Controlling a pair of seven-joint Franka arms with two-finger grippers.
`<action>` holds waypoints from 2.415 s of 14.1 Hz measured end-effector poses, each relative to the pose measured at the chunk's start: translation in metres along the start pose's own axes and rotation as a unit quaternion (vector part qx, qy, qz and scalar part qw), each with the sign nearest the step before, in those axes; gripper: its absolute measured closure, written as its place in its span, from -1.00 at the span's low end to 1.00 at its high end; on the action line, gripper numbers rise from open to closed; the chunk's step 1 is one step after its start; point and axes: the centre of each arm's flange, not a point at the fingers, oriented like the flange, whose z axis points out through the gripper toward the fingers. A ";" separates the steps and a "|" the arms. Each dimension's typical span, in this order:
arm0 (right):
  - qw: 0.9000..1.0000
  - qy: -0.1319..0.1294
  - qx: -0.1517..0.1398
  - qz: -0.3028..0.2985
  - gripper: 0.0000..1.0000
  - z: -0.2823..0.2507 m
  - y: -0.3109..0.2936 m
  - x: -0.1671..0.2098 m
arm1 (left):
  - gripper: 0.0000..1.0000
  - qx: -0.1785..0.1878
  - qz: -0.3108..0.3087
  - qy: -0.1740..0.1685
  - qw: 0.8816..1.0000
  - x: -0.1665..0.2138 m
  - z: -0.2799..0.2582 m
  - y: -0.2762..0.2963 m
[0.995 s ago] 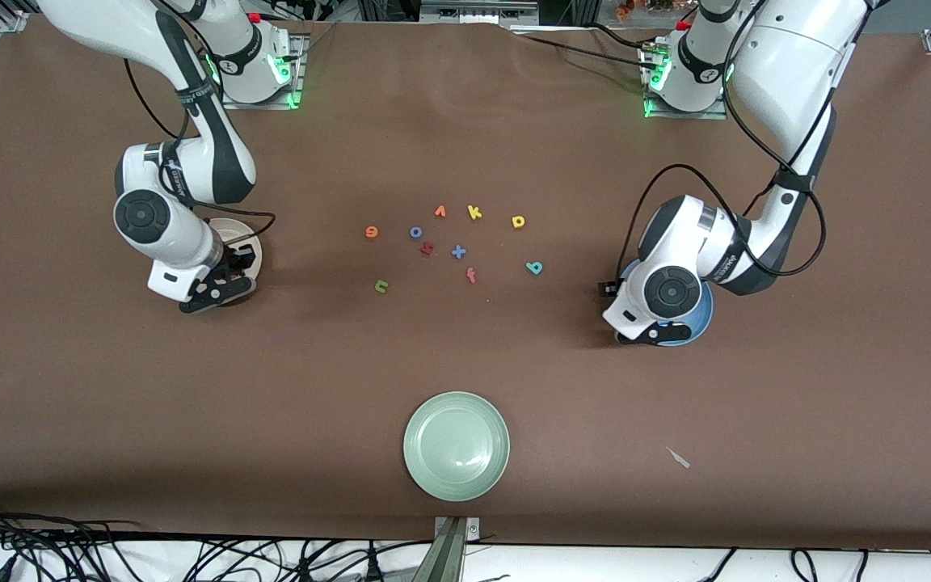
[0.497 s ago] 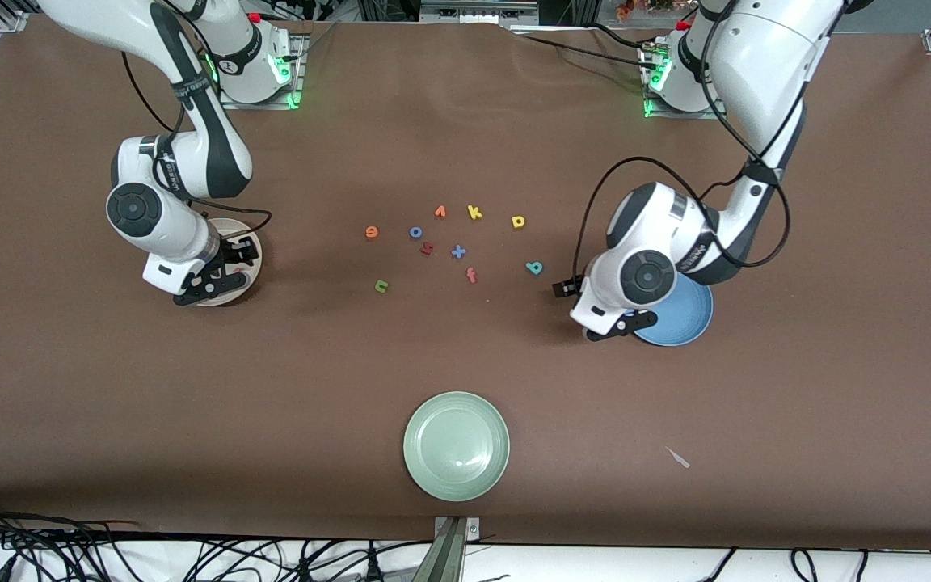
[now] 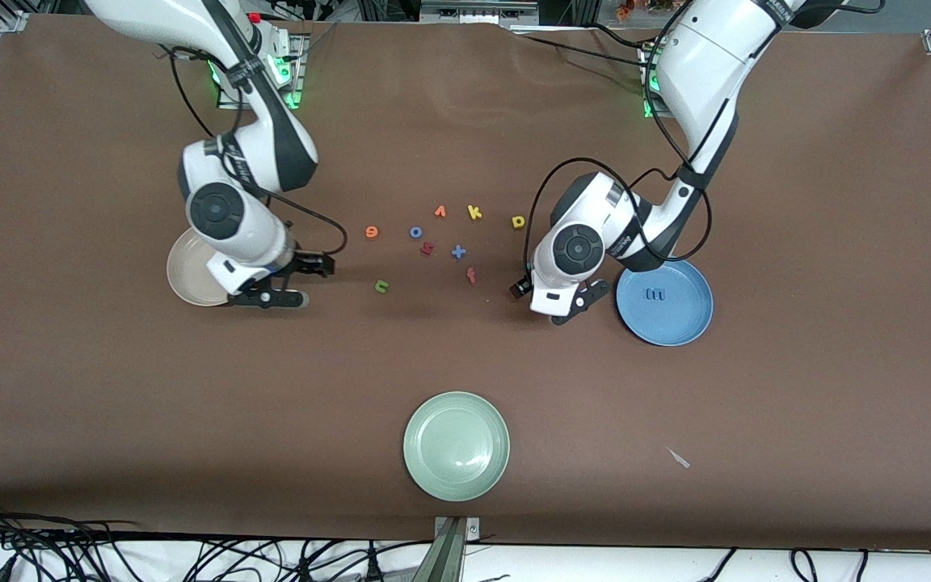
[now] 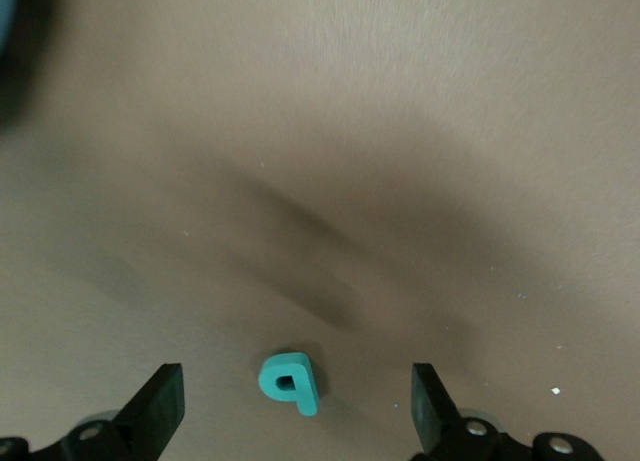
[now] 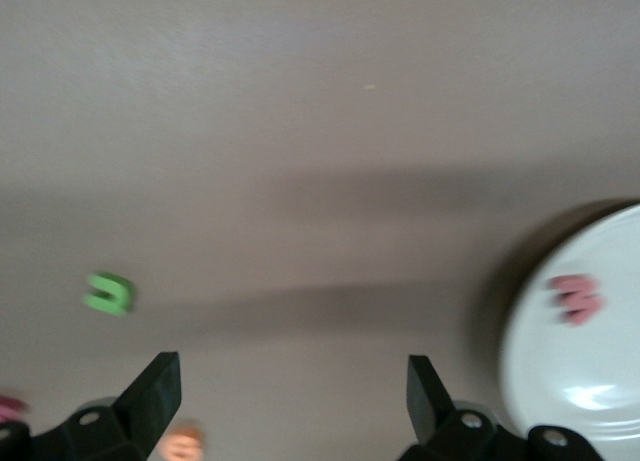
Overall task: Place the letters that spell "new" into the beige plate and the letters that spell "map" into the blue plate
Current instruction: 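Grasp the teal and green letters with the left and right grippers, then drop the teal letter into the blue plate and green into the white plate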
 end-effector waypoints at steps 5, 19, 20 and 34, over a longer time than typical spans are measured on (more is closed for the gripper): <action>0.993 0.018 0.030 0.113 -1.00 0.025 -0.066 0.003 | -0.96 -0.004 -0.001 0.005 1.000 -0.015 0.022 -0.007; 0.990 0.024 0.038 0.132 -0.74 0.086 -0.105 -0.013 | 0.44 -0.008 -0.003 0.009 1.000 -0.020 0.024 -0.011; 0.990 0.024 0.037 0.132 -0.74 0.088 -0.105 -0.013 | 0.44 -0.010 -0.004 0.010 1.000 -0.020 0.021 -0.011; 0.993 0.020 0.032 0.113 0.15 0.093 -0.104 -0.015 | 0.44 0.021 0.116 -0.022 0.993 0.109 -0.105 -0.095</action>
